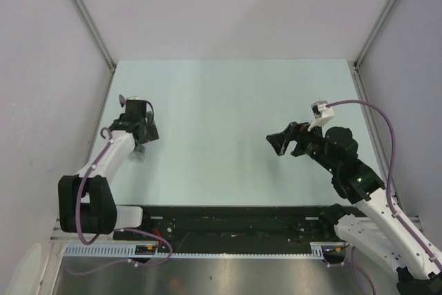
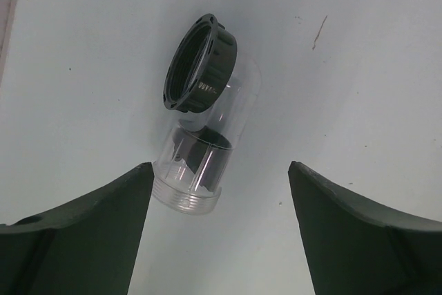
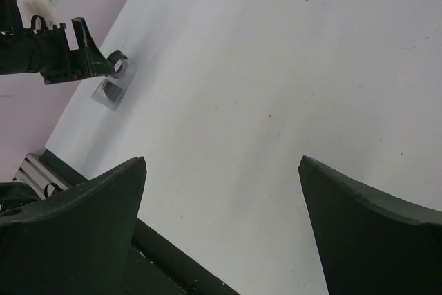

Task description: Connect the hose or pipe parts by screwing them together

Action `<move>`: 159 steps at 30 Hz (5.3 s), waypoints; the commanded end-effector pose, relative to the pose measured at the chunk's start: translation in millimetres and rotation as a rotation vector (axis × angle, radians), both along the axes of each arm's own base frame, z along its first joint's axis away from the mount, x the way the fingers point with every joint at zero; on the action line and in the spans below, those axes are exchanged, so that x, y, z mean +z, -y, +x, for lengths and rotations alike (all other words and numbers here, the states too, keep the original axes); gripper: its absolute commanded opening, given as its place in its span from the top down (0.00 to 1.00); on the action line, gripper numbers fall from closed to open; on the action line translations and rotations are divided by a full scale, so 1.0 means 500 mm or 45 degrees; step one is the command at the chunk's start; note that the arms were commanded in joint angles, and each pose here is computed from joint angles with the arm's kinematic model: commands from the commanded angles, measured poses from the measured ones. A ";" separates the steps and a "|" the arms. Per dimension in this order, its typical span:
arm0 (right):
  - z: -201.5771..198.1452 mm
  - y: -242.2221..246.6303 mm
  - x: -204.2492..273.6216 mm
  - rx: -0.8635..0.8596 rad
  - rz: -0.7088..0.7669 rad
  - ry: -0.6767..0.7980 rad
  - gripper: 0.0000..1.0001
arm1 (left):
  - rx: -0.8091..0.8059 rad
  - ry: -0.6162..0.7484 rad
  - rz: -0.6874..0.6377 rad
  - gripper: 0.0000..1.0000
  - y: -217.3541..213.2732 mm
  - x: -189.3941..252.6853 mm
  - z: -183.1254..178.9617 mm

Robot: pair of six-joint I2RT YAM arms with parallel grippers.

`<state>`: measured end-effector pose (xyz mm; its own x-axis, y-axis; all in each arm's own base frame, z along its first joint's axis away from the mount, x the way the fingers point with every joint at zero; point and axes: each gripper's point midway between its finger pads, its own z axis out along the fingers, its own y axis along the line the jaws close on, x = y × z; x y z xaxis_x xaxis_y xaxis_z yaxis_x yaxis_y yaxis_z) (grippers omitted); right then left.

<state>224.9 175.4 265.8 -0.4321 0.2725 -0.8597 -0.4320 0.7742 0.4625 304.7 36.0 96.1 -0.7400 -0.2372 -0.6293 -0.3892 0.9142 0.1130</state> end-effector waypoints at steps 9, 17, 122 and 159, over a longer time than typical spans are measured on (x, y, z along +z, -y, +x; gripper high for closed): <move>-0.009 0.003 0.014 -0.003 0.043 0.012 0.03 | 0.019 -0.099 -0.166 0.31 0.041 -0.046 0.005; -0.022 0.015 0.038 -0.015 0.077 0.061 0.03 | -0.065 -0.161 -0.253 0.32 0.075 -0.072 -0.013; -0.049 -0.061 -0.160 0.056 -0.036 -0.169 0.08 | -0.805 0.011 -0.360 0.25 0.474 0.078 -0.001; -0.053 -0.024 -0.141 -0.011 -0.049 -0.111 0.08 | -0.930 -0.369 -0.296 0.41 0.548 -0.113 -0.024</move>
